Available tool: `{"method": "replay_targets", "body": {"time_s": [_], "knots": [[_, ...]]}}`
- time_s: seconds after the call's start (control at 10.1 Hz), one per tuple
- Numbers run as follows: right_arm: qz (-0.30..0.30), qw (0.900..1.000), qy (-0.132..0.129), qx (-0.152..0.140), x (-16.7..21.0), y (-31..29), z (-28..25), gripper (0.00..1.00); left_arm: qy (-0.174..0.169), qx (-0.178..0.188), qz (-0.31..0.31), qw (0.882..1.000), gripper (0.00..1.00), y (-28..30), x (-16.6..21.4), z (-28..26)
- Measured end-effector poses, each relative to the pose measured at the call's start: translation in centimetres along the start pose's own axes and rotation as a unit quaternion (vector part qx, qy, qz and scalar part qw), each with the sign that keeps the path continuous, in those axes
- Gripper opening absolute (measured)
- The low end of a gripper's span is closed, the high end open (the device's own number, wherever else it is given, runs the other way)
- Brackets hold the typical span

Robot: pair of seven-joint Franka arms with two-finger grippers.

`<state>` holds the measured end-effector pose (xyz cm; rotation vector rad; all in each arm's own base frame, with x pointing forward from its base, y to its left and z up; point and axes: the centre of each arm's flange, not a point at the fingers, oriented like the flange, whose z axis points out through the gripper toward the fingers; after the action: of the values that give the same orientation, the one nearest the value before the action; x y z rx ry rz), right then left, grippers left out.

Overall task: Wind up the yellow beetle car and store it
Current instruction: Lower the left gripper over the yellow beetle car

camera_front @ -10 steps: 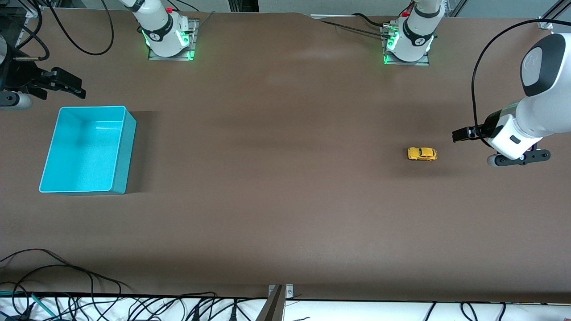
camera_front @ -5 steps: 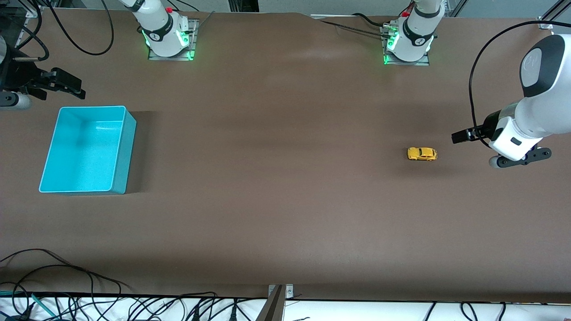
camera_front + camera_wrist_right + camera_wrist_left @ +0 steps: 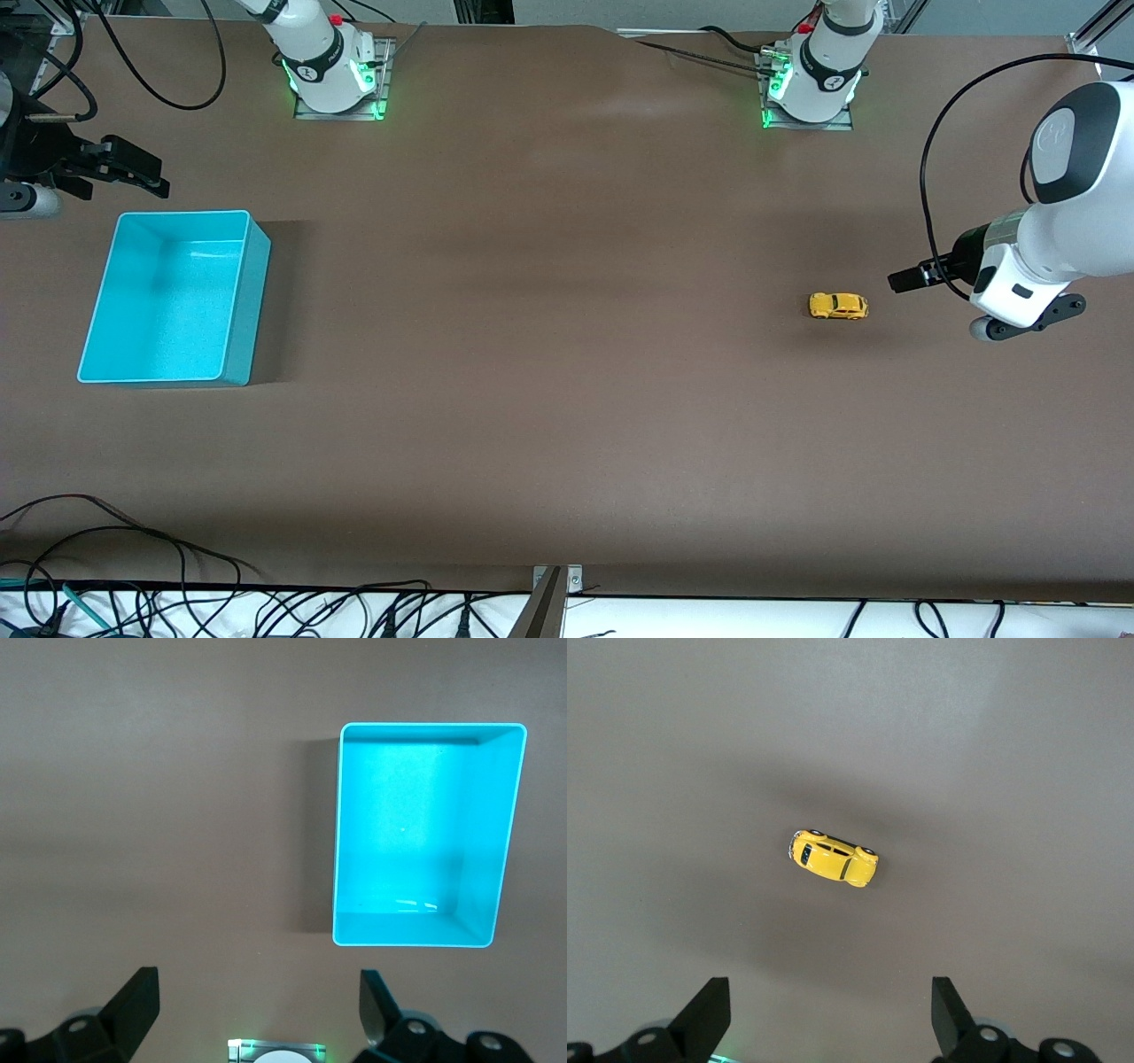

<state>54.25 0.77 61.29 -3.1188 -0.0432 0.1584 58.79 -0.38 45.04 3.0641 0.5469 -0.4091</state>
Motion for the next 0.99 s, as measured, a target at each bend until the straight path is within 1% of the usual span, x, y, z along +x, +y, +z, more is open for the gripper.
{"method": "replay_targets", "body": {"time_s": [0.1,0.3,0.4,0.49,0.69,0.79,0.99], "knots": [[0.0,1.0,0.0,0.0,0.0,0.0,0.0,1.0,0.0,0.0,-0.015,1.0,1.0,0.0,0.0,0.0],[0.0,1.0,0.0,0.0,0.0,0.0,0.0,1.0,-0.01,0.002,-0.073,0.997,1.0,-0.1,0.2,1.0],[0.0,1.0,0.0,0.0,0.0,0.0,0.0,1.0,-0.017,0.004,-0.112,0.994,1.0,-0.2,0.6,1.8],[0.0,1.0,0.0,0.0,0.0,0.0,0.0,1.0,-0.02,0.002,-0.158,0.987,1.0,-0.1,1.2,2.7],[0.0,1.0,-0.001,0.0,0.1,0.0,0.1,1.0,-0.016,-0.004,-0.248,0.969,1.0,0.1,2.0,4.9],[0.0,1.0,-0.002,0.0,0.2,0.0,0.2,1.0,-0.016,-0.004,-0.29,0.957,1.0,0.0,2.1,6.2],[0.0,1.0,-0.002,0.0,0.2,0.0,0.3,1.0,-0.015,-0.006,-0.372,0.928,1.0,-0.5,2.2,9.2]]}}
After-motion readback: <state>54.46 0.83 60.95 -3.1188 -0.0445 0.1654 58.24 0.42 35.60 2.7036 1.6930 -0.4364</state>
